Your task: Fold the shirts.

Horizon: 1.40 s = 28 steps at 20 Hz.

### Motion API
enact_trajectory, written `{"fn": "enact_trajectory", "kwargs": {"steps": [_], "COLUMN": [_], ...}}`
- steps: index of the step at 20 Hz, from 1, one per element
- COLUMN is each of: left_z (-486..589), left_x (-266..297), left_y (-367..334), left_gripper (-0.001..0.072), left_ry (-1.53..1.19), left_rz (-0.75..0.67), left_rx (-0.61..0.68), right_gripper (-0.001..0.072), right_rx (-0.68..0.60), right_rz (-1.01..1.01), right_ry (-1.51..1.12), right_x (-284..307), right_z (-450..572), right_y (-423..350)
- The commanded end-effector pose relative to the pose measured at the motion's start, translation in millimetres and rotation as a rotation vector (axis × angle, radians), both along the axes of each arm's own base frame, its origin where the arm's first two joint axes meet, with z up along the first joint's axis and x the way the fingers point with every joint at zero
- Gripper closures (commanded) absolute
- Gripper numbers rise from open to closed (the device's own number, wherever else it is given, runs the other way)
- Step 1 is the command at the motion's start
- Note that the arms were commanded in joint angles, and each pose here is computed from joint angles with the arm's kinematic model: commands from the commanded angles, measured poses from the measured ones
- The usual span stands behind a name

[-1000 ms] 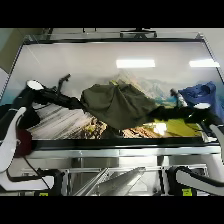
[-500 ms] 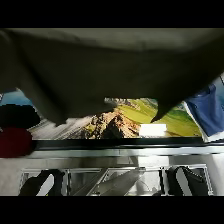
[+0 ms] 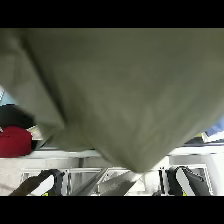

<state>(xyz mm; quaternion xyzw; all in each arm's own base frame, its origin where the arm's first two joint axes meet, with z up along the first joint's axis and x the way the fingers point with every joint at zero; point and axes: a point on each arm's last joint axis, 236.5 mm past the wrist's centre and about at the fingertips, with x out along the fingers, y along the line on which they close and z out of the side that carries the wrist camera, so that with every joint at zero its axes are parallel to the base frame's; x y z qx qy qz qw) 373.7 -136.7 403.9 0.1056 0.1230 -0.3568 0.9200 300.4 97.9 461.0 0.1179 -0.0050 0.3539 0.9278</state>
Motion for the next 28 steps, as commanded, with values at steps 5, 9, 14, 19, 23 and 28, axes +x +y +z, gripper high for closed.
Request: {"fn": "enact_trajectory", "kwargs": {"steps": [5, 9, 14, 19, 23, 28], "left_z": [-280, -360, -338, -346, -381, -451], "left_x": [195, 252, 222, 128, 45, -28], "left_y": [-34, -17, 49, 133, 146, 136], "left_gripper": [0.0685, 0.0389, 0.0366, 0.0398, 0.0463, 0.0445], "left_ry": [0.437, 0.447, 0.547, 1.001, 1.255, 1.322], "left_rz": [-0.031, 0.113, 0.189, 0.352, 0.36, 0.4], "left_rx": [0.098, 0.046, 0.096, 0.02, -0.047, -0.068], "right_gripper": [0.0693, 0.0665, 0.0278, 0.0519, 0.0501, 0.0455], "right_rx": [0.021, 0.089, 0.117, 0.134, 0.092, 0.082], "right_rz": [-0.258, -0.472, -0.406, -0.15, 0.027, 0.093], "right_ry": [0.731, 0.824, 0.787, 0.85, 0.914, 0.95], "right_x": [171, 224, 238, 183, 132, 66], "right_z": [-367, -452, -418, -377, -368, -376], "right_y": [-49, -103, -116, -92, -59, -29]}}
